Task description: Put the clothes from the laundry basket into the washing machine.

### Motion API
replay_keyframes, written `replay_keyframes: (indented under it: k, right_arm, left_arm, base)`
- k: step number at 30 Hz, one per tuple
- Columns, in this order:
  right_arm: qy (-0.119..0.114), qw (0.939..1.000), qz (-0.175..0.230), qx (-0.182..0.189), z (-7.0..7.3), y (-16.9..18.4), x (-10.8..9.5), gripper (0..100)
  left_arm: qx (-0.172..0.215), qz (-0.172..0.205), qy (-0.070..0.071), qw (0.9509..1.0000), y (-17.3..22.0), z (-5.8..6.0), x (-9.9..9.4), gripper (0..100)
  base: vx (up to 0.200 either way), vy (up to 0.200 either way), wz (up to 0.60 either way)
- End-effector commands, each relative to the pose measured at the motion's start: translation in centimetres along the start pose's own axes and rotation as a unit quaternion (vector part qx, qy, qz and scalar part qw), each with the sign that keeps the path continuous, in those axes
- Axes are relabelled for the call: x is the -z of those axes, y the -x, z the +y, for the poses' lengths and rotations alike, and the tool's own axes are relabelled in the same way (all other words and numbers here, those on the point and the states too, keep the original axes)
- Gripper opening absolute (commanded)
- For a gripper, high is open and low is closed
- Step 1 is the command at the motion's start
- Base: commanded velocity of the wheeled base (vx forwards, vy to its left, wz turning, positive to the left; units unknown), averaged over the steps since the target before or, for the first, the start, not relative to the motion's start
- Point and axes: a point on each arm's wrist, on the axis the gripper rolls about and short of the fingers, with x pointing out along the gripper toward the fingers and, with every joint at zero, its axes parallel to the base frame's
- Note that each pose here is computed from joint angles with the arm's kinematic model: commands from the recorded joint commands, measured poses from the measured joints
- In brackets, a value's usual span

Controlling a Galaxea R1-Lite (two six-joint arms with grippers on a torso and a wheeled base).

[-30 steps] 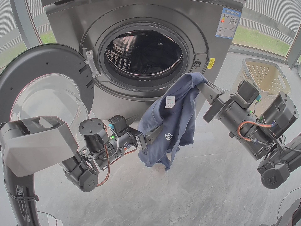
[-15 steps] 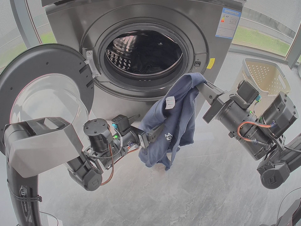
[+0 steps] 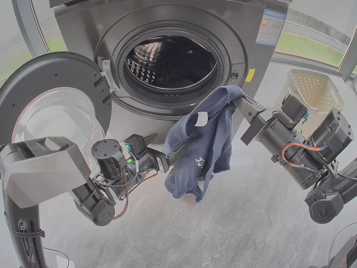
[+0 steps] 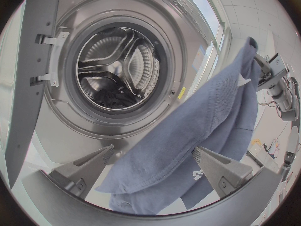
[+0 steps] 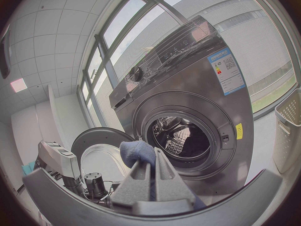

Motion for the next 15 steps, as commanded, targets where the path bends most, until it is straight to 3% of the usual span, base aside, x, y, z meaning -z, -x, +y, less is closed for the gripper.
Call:
replay_keyframes:
  k: [1, 6, 15]
  right_arm:
    - [0.000, 1.0000, 0.000, -0.001, 0.0, 0.0, 0.1, 0]
    - [0.000, 1.0000, 0.000, -0.001, 0.0, -0.1, 0.0, 0]
    - [0.000, 1.0000, 0.000, -0.001, 0.0, 0.0, 0.0, 0]
  left_arm:
    - [0.027, 0.008, 0.002, 0.9996, 0.4, -2.2, 0.0, 100]
    - [0.049, 0.005, -0.001, 0.9988, 0.2, -3.8, 0.0, 100]
    - [0.080, -0.025, 0.001, 0.9965, 0.5, -5.9, -2.2, 100]
  base:
    - [0.000, 0.000, 0.00]
    - [0.000, 0.000, 0.00]
    - [0.000, 0.000, 0.00]
